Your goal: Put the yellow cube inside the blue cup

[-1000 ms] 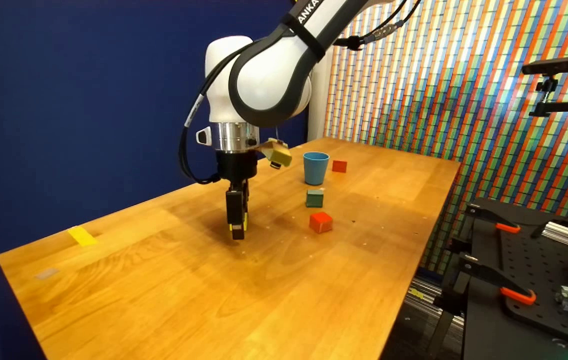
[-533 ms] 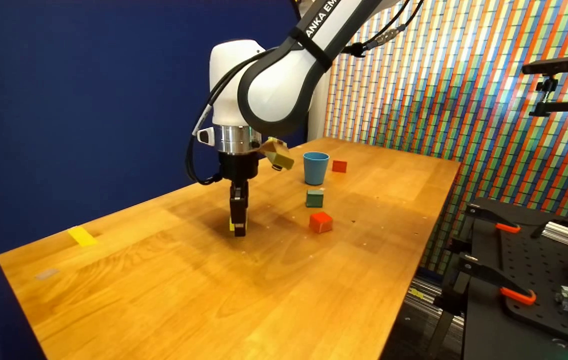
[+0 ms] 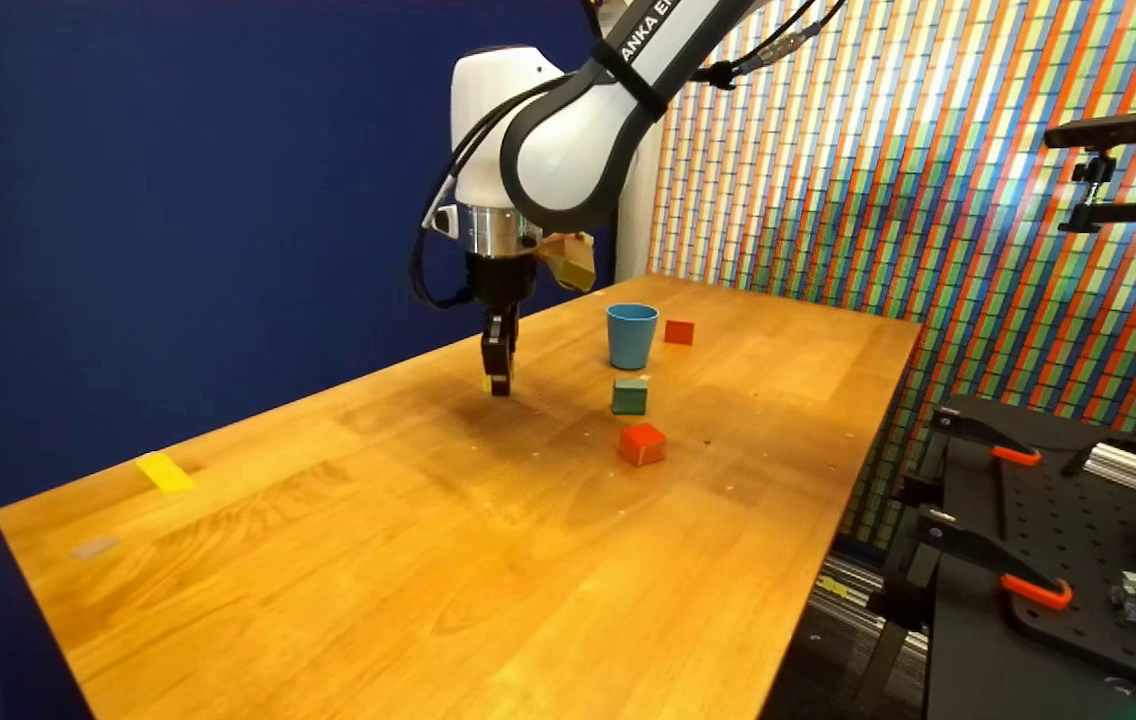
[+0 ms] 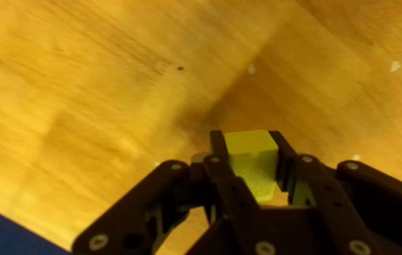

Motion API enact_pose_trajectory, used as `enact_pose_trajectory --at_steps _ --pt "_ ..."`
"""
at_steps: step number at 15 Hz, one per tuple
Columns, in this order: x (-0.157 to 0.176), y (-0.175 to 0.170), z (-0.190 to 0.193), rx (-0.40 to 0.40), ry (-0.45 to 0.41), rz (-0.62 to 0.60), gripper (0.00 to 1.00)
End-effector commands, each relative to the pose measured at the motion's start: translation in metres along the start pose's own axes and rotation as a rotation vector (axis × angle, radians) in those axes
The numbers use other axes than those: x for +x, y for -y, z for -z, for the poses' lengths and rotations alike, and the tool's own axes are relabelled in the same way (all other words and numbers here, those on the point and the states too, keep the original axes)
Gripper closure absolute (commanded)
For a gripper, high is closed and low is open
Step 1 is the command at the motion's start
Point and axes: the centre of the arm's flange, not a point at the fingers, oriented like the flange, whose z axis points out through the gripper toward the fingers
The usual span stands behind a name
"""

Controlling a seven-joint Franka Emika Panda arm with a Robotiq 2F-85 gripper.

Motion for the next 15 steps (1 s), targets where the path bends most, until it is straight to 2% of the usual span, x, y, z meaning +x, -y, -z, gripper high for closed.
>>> enact_pose_trajectory --at_steps 1,4,7,12,15 --pt "-0.021 -0.066 0.06 -0.094 -0.012 -0.131 0.87" --pt "-0.049 -0.117 0.103 -0.147 0.001 -0.265 0.87" --pt "-0.091 -0.154 0.127 -0.145 0.074 -0.412 0.87" --pt "-0.147 -0.177 0.116 -0.046 0.217 -0.557 0.87" --pt "-0.161 -0.18 0.094 -0.006 0.243 -0.594 0.87"
